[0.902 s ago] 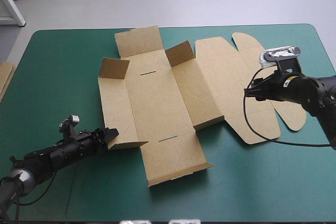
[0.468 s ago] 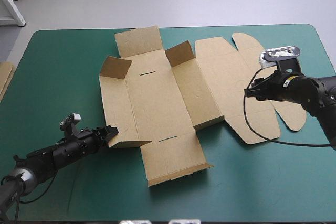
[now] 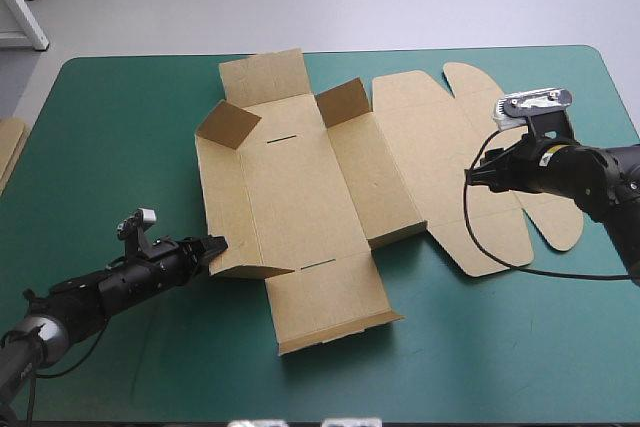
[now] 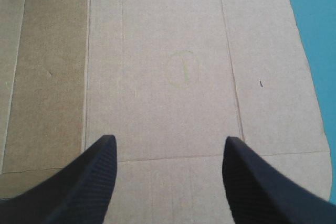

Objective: Fold the box

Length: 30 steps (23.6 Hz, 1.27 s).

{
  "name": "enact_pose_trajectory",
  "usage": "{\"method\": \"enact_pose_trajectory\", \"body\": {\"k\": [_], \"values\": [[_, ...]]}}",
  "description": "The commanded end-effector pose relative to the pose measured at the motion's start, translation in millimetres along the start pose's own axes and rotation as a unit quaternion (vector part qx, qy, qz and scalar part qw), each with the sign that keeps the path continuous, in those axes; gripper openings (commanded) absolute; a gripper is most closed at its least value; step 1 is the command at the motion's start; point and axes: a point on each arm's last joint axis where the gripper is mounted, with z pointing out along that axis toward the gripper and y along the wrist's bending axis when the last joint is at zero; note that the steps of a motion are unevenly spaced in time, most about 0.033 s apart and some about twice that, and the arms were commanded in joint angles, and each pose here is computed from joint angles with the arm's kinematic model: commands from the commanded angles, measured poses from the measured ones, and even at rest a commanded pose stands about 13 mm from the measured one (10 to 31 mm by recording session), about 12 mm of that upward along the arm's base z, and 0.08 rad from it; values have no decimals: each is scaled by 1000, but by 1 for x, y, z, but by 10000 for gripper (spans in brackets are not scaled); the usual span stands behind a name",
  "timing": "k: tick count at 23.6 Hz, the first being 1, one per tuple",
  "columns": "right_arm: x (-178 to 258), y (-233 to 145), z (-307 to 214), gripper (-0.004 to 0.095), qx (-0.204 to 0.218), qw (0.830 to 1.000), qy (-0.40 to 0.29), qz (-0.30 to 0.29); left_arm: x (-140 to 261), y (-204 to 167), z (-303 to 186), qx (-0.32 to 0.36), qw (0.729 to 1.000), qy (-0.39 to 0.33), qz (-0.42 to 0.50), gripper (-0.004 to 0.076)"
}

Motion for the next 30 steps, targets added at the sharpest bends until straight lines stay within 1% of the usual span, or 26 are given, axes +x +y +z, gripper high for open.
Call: {"method": "enact_pose_trajectory", "body": {"k": [1,3,8,12,17,18,19,20,21,22,24,26,28,30], "values": [[-13,-1,-14,552,5,999,-52,-4,-19,-21,-3,42,998,-12,36,-10],[-13,-1,-14,552,5,999,-52,-4,-27,-26,-5,34,998,-2,50,-10],[-13,-1,-14,552,5,999,-52,-4,-47,-44,-11,14,989,50,141,-10],[-13,-1,-14,552,5,999,-52,-4,-64,-59,-13,34,981,77,173,-10],[-13,-1,-14,552,5,999,-52,-6,-84,-68,-3,67,967,150,197,-10],[-13,-1,-14,552,5,999,-52,-6,-93,-71,-3,58,962,171,203,-10],[-13,-1,-14,552,5,999,-52,-6,-98,-74,-5,51,960,174,212,-10],[-13,-1,-14,552,5,999,-53,-6,-108,-79,-10,23,956,176,232,-10],[-14,-1,-14,552,5,998,-55,-5,-113,-81,-13,9,955,175,240,-10],[-14,-1,-14,552,4,998,-55,-5,-125,-85,-20,-33,950,171,258,-10],[-14,0,-14,552,-2,998,-56,2,-140,-93,-28,-64,944,158,284,-10],[-14,1,-14,552,-8,998,-57,7,-153,-101,-33,-77,934,157,311,-10],[-14,1,-14,552,-9,998,-56,8,-163,-104,-34,-86,922,188,328,-10],[-13,2,-14,552,-13,998,-53,12,-176,-105,-32,-104,913,193,345,-10]]}}
